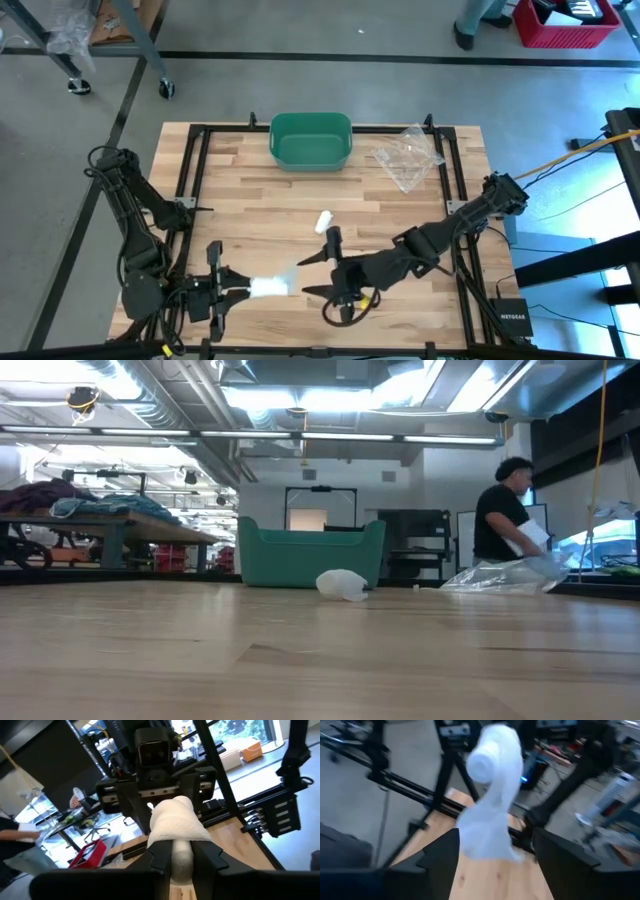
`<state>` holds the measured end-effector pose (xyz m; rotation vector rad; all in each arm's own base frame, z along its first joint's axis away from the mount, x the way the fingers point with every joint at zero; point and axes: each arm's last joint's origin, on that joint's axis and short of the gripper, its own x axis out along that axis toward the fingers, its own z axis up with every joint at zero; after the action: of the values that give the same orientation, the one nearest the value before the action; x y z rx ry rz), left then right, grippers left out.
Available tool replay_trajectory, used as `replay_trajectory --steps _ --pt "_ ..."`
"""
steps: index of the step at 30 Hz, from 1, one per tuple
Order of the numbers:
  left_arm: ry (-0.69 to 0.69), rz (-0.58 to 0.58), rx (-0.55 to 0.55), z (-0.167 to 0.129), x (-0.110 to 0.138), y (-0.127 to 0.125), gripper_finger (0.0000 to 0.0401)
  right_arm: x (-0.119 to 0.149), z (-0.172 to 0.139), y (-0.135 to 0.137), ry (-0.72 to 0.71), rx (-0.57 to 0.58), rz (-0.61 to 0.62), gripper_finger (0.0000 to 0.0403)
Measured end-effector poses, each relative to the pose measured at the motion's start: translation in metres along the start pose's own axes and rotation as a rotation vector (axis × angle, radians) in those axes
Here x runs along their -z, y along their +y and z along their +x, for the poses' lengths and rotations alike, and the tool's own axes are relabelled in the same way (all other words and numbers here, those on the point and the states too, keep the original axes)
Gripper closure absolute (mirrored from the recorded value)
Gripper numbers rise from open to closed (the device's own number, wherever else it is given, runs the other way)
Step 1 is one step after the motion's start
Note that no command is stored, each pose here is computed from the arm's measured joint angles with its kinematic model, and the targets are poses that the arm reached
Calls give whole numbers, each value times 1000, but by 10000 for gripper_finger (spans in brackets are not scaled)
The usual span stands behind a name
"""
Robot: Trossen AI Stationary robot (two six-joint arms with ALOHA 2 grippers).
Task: Roll bandage
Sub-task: Roll the bottom white bandage
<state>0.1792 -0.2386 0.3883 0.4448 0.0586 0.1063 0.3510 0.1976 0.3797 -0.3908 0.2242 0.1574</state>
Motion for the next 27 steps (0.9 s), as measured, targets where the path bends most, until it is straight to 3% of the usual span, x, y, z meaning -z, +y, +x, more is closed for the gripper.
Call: replay_trajectory --steps 4,8,12,19,23,27 --pt "2 -4 -2 2 0 1 361 -1 3 -3 -42 -73 10 150" --pt "2 -14 -2 3 1 1 361 1 6 -10 -44 -77 18 160" --pt "2 -28 -2 2 1 1 361 0 7 -10 -69 -128 21 221" --pt "4 -41 -5 4 1 2 361 7 15 -11 -37 -114 5 381" --pt "1 -40 -1 2 1 1 361 5 11 -4 -26 -95 -41 385" --pt "-25 -54 18 -8 -4 -2 361 14 5 8 97 -100 -48 397"
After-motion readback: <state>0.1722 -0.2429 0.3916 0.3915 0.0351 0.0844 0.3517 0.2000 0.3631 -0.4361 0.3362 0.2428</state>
